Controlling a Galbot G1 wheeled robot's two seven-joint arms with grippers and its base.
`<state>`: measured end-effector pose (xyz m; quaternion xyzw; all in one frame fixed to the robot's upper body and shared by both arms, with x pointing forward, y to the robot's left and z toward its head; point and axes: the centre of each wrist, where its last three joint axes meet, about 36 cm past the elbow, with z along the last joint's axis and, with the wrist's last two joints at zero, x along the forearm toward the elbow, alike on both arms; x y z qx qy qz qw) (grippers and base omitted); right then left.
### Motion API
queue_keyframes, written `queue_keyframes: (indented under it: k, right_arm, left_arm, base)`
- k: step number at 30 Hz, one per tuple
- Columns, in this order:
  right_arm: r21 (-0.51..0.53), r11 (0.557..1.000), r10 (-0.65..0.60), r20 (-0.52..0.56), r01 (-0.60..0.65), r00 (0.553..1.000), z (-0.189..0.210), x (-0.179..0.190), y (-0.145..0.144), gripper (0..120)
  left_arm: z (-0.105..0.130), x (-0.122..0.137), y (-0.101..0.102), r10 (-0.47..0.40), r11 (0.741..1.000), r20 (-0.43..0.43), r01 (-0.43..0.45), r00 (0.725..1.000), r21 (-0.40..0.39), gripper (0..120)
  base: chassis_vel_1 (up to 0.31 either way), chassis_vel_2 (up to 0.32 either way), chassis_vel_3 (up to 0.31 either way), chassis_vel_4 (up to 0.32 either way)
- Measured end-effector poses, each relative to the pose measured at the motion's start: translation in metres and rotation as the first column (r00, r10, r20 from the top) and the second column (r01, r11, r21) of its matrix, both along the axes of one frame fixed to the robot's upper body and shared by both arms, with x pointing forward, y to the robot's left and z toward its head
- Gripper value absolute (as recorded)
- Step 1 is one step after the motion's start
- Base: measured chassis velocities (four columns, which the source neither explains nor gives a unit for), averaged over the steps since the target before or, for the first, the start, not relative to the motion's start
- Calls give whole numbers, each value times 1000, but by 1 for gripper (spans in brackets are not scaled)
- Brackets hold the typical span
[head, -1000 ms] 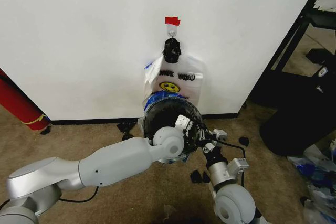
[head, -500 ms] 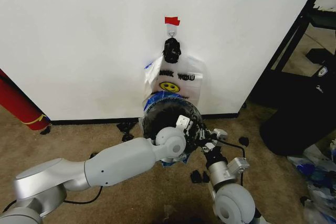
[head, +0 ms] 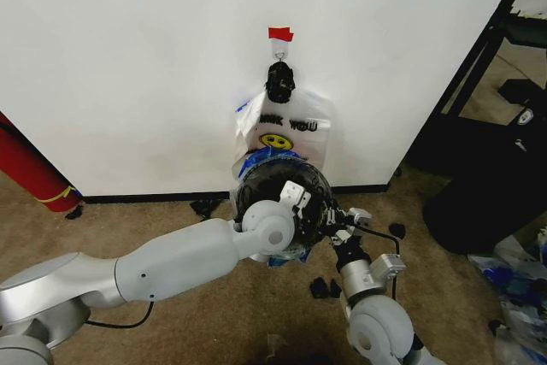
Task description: Pick up the garbage bag from the wall and place it over the trash bin.
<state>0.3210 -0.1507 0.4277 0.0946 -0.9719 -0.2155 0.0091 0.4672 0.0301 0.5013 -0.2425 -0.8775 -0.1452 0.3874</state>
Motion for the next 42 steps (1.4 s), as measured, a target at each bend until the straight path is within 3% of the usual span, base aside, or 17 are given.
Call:
queue_keyframes:
  k: [12,19,27,33,34,39,40,42]
  right_arm:
    - [18,1000,3,0,-3,1000,3,-5,2,1]
    - [10,1000,-8,-7,8,1000,-1,-2,-1,1]
    - [14,999,-29,-24,30,999,-13,6,0,1]
    - [41,998,-36,-51,38,998,-19,8,-1,1]
    - [41,998,-36,-51,38,998,-19,8,-1,1]
    - [53,998,-32,-63,35,998,-21,6,-5,1]
    - [53,998,-32,-63,35,998,-21,6,-5,1]
    - [49,998,-33,-64,36,997,-22,5,-6,1]
  left_arm:
    - [-29,11,-9,14,998,37,-16,999,53,0]
    - [-1,10,-5,21,1000,85,-19,996,-23,0]
    - [33,-14,29,2,998,129,7,992,-68,0]
    - [58,-47,75,34,977,180,6,983,-214,0]
    - [58,-47,75,34,977,180,6,983,-214,0]
    - [73,-81,120,54,938,230,30,972,-345,0]
    - [73,-81,120,54,938,230,30,972,-345,0]
    - [84,-92,135,86,910,247,25,965,-413,10]
  base:
    - [0,0,0,0]
    - [0,0,0,0]
    - [0,0,0,0]
    - [0,0,0,0]
    - [0,0,0,0]
    - [0,0,0,0]
    - [0,0,0,0]
    - [0,0,0,0]
